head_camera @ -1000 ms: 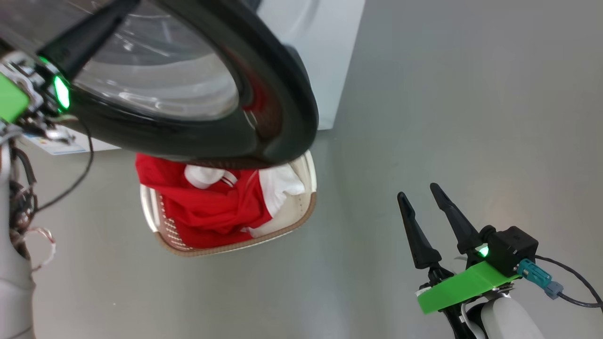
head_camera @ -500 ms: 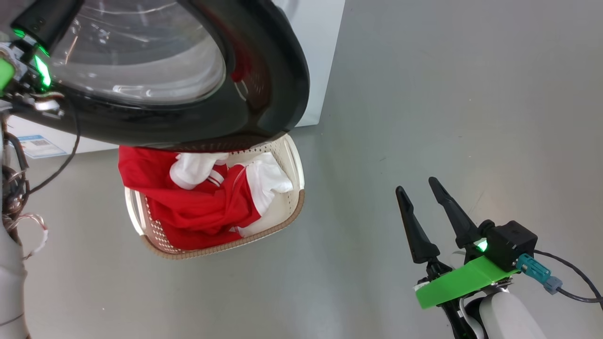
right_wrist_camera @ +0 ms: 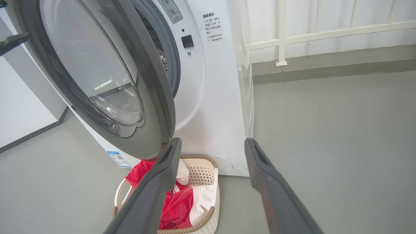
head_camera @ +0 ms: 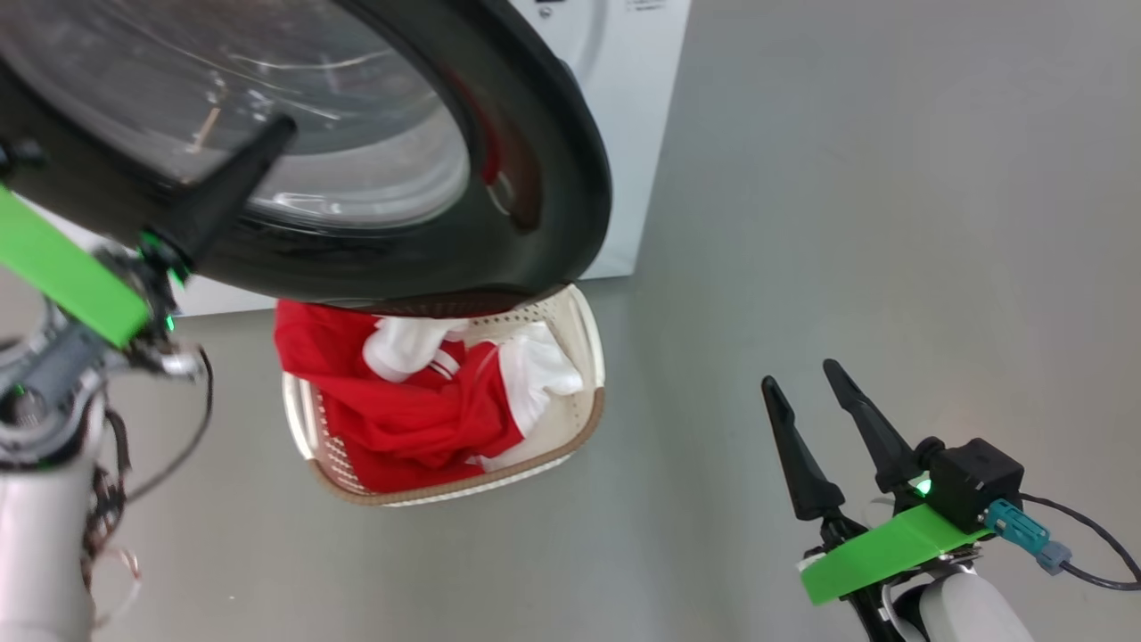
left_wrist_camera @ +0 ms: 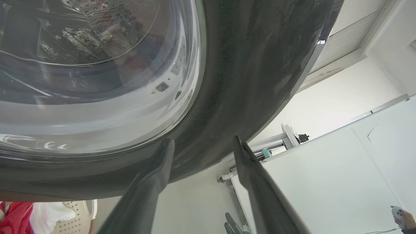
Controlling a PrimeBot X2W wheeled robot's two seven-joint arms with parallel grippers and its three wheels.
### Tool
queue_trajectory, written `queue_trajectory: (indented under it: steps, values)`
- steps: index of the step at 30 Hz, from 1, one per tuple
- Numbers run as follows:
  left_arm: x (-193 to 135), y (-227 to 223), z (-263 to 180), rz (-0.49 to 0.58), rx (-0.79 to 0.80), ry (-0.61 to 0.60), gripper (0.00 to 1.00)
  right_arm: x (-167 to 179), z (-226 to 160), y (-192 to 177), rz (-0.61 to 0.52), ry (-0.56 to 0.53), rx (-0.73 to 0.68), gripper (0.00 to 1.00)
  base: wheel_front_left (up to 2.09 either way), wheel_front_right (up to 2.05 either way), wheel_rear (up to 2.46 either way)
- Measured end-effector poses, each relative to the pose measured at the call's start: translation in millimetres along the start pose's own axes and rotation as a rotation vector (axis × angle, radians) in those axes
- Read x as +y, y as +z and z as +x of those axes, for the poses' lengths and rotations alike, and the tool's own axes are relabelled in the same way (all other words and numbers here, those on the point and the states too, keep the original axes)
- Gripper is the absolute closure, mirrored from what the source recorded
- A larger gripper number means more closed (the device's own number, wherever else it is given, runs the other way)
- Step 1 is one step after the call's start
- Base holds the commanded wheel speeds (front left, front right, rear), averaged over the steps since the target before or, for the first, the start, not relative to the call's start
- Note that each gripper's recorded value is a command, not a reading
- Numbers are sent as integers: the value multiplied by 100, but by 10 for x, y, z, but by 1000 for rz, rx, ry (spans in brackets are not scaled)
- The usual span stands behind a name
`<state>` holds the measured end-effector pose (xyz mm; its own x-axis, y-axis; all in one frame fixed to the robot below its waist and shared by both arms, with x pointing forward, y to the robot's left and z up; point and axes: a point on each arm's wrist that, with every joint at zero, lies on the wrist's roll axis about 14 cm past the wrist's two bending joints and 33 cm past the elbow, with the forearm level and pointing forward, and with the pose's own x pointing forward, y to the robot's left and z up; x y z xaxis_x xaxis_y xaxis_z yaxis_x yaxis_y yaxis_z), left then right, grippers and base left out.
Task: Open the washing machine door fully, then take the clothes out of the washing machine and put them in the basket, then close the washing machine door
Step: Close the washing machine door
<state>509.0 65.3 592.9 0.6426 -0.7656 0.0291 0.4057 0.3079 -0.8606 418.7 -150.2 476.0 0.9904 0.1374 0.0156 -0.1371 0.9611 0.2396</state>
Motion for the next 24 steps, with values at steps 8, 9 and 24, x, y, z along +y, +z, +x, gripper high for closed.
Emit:
queue_trajectory:
  steps: [8,9,24]
  values:
    - [138,-188,-396,2,-67,88,0,86,-19,0,-11,38,5,0,0,0,0]
    - [163,-218,-444,4,-78,103,0,99,-31,-15,-10,42,10,0,0,0,0]
    - [724,-737,-1218,-23,-231,356,0,134,-165,-46,-21,59,29,0,0,0,0]
